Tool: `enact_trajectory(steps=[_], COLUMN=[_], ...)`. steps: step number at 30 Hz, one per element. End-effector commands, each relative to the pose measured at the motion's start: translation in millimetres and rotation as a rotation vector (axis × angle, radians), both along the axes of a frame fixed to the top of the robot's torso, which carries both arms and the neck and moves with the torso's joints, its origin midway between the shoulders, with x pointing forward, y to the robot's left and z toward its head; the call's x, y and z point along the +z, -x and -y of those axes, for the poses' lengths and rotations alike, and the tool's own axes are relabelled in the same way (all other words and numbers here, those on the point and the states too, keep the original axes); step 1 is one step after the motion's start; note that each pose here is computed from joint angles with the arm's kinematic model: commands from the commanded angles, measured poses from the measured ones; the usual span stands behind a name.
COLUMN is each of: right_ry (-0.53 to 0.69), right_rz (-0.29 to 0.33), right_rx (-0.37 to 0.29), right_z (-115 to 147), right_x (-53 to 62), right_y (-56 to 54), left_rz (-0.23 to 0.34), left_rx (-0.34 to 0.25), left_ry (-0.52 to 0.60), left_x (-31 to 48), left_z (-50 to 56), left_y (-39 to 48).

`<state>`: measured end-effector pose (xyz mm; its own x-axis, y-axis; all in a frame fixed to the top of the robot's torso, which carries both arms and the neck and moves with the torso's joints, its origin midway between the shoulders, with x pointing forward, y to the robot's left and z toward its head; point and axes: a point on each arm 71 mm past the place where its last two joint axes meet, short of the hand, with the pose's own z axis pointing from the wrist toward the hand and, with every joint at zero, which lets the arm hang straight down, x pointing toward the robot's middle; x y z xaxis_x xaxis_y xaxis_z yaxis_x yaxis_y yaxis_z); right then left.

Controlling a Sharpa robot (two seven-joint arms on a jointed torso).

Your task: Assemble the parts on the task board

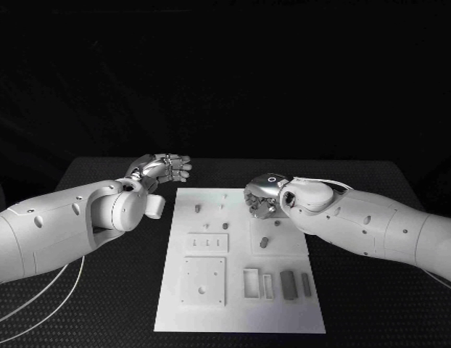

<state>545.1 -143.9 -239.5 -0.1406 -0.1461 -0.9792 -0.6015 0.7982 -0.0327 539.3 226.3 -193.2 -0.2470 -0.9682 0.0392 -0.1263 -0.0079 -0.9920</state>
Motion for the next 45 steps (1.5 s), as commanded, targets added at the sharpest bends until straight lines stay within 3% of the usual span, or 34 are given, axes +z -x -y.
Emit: enact_trajectory(steps=[1, 17, 27, 39, 45], right_ry=[0.056, 0.021, -0.047, -0.085, -0.092], right_rz=[0.004, 0.122, 0.246, 0.326, 0.328], right_rx=[0.017, -0.003, -0.032, -0.041, -0.025], right_z=[0.8, -3.3, -11.2, -34.5, -49.4], right_x=[-9.7, -0.7, 17.1, 24.9, 24.3], right_y=[4.5, 7.1, 7.8, 2.3, -2.0], left_rz=[0.005, 0.006, 0.007, 0.010, 0.011], left_rx=[-0.010, -0.010, -0.005, -0.004, -0.012], left_ry=[0.009, 0.009, 0.007, 0.007, 0.010], left_x=[1.1, 1.1, 1.3, 1.4, 1.4], left_z=[1.7, 2.4, 1.7, 4.8, 10.0], left_y=[0.1, 0.3, 0.5, -0.5, -1.0])
